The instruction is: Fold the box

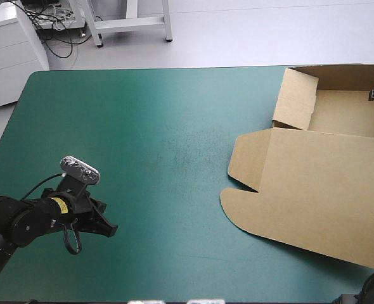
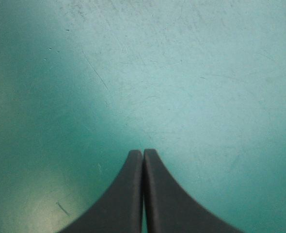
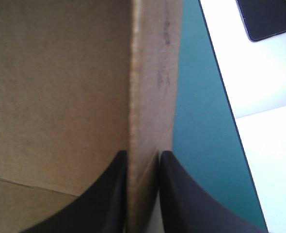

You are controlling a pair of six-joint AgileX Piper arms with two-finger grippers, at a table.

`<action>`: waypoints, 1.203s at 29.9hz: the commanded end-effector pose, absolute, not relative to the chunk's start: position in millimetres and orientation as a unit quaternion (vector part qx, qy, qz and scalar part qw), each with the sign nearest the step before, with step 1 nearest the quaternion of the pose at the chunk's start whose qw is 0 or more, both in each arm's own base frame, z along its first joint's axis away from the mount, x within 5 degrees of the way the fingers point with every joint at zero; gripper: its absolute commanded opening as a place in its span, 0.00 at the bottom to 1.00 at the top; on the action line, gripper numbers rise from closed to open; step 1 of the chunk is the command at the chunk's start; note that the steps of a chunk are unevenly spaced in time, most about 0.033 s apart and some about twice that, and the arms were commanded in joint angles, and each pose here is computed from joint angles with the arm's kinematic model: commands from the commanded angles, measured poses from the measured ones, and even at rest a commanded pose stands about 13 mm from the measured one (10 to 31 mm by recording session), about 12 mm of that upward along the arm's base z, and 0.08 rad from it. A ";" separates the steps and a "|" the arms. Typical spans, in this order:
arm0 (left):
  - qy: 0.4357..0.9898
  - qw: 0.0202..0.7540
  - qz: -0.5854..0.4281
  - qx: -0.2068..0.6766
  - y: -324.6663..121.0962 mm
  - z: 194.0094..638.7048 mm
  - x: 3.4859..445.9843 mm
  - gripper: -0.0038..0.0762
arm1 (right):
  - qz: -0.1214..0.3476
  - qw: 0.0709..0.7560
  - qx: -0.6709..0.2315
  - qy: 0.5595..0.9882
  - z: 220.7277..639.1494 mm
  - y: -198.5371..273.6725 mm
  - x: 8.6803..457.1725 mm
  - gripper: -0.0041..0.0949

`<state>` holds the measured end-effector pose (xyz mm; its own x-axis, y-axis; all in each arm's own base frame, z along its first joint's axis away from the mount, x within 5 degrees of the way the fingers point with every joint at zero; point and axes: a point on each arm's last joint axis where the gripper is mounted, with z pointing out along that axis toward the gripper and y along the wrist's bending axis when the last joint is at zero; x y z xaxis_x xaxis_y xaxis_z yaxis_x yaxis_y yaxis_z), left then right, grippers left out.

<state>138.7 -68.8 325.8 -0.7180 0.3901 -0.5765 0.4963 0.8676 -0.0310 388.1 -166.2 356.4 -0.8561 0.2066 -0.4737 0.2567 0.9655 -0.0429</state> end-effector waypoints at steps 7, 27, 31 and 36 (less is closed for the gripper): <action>0.911 0.324 -0.106 0.232 -70.6 337.5 139.5 0.01 | -0.067 0.296 0.123 0.945 392.3 -162.8 374.3 0.74; 0.906 0.339 -0.110 0.229 -71.6 339.4 141.6 0.01 | -0.001 0.363 0.087 0.928 442.3 -131.7 343.5 0.24; 0.904 0.344 -0.110 0.228 -71.8 340.0 142.2 0.01 | 0.008 0.380 0.077 0.922 455.1 -119.8 332.7 0.03; 0.900 0.355 -0.112 0.226 -72.4 340.4 144.0 0.01 | 0.020 0.379 0.036 0.924 459.8 -91.3 313.9 0.02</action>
